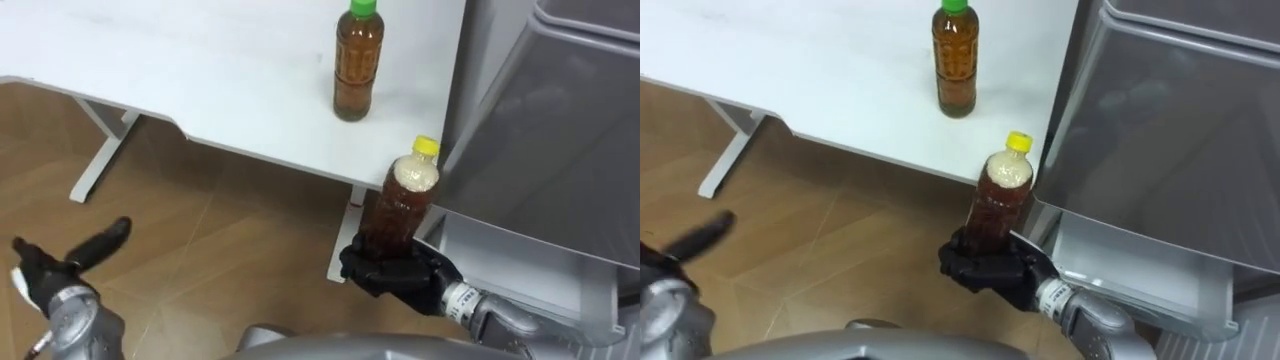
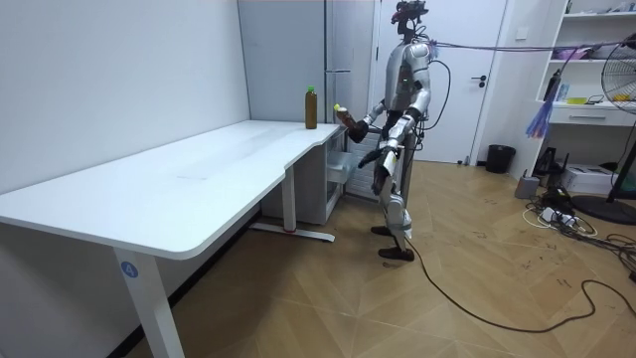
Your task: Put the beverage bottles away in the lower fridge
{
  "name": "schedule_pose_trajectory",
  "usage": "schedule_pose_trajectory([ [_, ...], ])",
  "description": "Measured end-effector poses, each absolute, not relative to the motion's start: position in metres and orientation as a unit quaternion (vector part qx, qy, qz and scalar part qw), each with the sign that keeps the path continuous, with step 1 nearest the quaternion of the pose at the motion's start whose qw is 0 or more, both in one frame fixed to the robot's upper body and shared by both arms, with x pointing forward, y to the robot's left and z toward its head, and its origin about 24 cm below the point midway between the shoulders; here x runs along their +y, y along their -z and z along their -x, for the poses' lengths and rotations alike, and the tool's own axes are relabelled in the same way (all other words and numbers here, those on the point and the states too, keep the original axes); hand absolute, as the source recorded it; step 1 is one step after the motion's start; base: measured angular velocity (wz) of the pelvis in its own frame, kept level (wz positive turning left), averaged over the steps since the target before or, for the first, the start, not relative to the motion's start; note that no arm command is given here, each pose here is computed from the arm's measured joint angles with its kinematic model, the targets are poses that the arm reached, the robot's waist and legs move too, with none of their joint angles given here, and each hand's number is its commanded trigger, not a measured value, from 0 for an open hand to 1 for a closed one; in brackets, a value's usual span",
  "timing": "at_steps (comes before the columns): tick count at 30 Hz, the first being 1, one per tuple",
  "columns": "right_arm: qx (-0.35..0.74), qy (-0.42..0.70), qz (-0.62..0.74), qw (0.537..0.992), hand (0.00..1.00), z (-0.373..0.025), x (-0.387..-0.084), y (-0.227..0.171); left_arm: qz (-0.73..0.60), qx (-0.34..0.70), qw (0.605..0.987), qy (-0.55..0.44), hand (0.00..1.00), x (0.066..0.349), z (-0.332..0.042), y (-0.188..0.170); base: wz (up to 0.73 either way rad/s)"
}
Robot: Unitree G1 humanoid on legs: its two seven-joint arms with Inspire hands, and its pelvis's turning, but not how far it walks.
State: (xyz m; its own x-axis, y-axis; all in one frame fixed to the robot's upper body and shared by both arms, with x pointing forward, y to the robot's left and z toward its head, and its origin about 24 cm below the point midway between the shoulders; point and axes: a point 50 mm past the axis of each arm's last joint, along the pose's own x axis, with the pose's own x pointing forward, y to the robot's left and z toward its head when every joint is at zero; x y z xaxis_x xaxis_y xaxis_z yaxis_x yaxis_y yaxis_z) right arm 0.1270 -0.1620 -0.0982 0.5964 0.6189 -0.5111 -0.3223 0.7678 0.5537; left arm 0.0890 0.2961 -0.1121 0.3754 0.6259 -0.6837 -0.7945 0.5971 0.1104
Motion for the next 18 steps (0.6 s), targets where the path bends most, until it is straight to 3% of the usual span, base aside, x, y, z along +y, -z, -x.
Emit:
schedule_pose_trajectory([
  [5,0.364,-0.272,-0.208,0.866,1.0,-0.129,-0.162,0.097,0.106,0.485,0.759,-0.421,0.0,0.287,-0.03,0.142,-0.09],
  [8,0.365,-0.268,-0.211,0.866,1.0,-0.129,-0.162,0.097,0.08,0.536,0.744,-0.39,0.0,0.281,-0.011,0.149,-0.03],
  [13,0.365,-0.269,-0.217,0.864,1.0,-0.134,-0.159,0.098,0.013,0.598,0.744,-0.297,0.0,0.264,-0.004,0.158,0.01],
  [18,0.385,-0.258,-0.242,0.853,1.0,-0.126,-0.155,0.105,-0.014,0.61,0.76,-0.224,0.0,0.249,-0.022,0.163,-0.02],
])
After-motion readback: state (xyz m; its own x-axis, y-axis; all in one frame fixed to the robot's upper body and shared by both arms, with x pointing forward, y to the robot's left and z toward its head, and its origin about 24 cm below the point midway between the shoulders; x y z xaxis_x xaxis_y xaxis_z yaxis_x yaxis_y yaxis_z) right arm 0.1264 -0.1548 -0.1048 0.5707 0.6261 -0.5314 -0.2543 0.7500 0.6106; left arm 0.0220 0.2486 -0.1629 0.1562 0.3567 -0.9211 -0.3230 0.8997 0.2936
